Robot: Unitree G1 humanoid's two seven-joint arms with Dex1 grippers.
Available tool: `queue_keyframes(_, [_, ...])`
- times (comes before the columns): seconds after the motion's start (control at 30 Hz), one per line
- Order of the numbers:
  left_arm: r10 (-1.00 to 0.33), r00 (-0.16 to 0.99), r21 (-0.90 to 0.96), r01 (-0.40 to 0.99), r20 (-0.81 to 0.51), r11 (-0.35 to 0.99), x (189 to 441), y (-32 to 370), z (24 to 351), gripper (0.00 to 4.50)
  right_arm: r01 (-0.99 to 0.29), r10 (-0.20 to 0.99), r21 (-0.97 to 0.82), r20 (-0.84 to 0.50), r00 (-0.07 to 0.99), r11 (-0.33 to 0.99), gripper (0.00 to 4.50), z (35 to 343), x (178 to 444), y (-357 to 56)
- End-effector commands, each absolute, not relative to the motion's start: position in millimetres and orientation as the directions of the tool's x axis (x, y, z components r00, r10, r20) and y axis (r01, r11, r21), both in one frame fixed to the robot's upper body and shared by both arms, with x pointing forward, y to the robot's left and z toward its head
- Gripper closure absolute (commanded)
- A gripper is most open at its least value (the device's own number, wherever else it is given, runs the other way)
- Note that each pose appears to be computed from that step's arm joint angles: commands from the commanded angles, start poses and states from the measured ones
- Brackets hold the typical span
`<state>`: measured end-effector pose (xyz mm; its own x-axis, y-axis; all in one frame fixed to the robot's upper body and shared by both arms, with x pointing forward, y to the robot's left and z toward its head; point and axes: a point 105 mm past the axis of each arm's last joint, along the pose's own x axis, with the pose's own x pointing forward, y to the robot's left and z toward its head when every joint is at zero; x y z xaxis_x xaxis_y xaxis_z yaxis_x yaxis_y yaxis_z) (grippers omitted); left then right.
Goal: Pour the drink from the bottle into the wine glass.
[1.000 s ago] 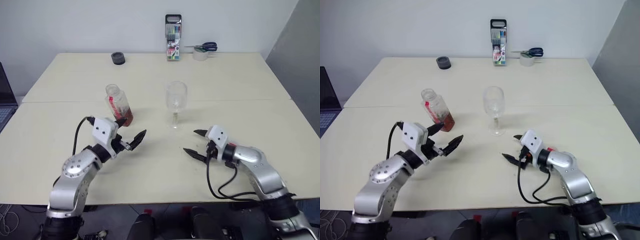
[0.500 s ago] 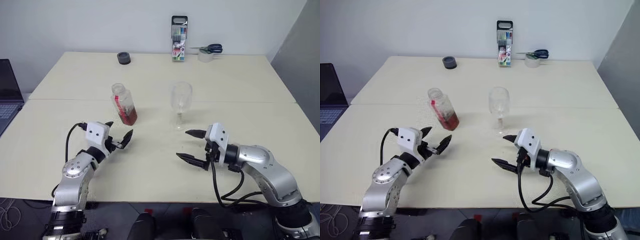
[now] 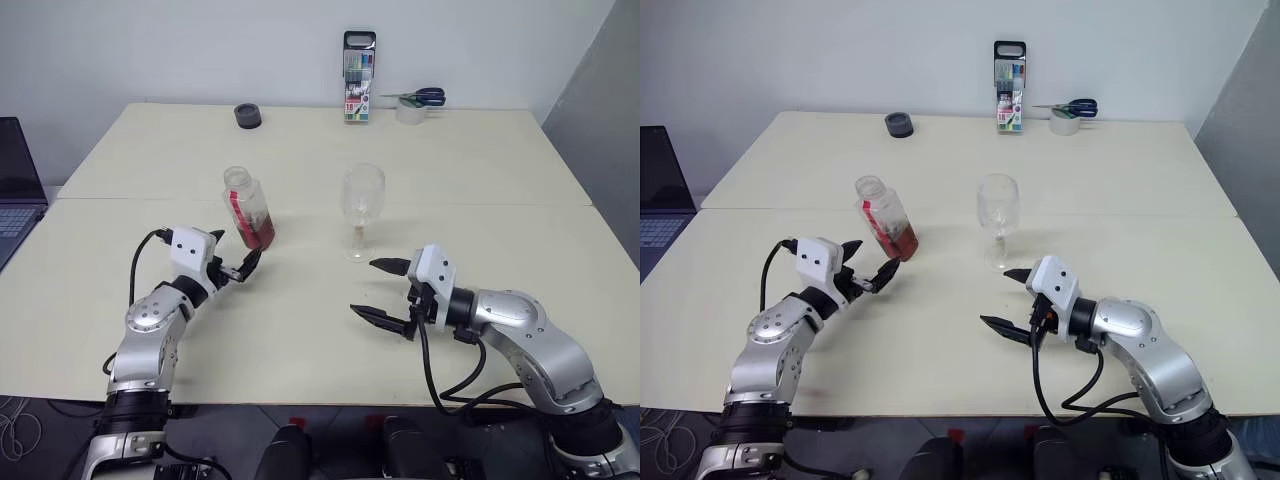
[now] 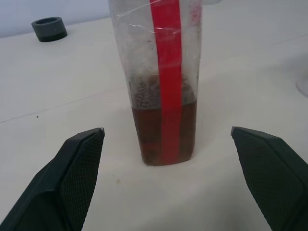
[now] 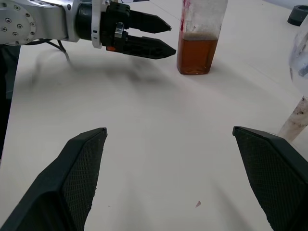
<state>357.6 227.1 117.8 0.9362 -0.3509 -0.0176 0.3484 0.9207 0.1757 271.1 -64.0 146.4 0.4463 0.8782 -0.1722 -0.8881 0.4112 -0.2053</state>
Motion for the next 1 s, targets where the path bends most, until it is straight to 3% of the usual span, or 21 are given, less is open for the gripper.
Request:
queue_keyframes(0.03, [-0.349, 0.937, 0.218, 0.338, 0.015, 0.916, 364.7, 232.2, 128.5, 0.0, -0.885, 0.892, -0.254, -0.132, 0.432, 0.391, 0.04, 162.3, 266.4, -58.1])
queue_keyframes(1.0, [-0.408, 0.912, 0.235, 0.388, 0.043, 0.891, 403.0, 207.5, 150.0, 0.0, -0.893, 0.91, -0.256, -0.094, 0.404, 0.37, 0.04, 178.1, 264.5, -54.5])
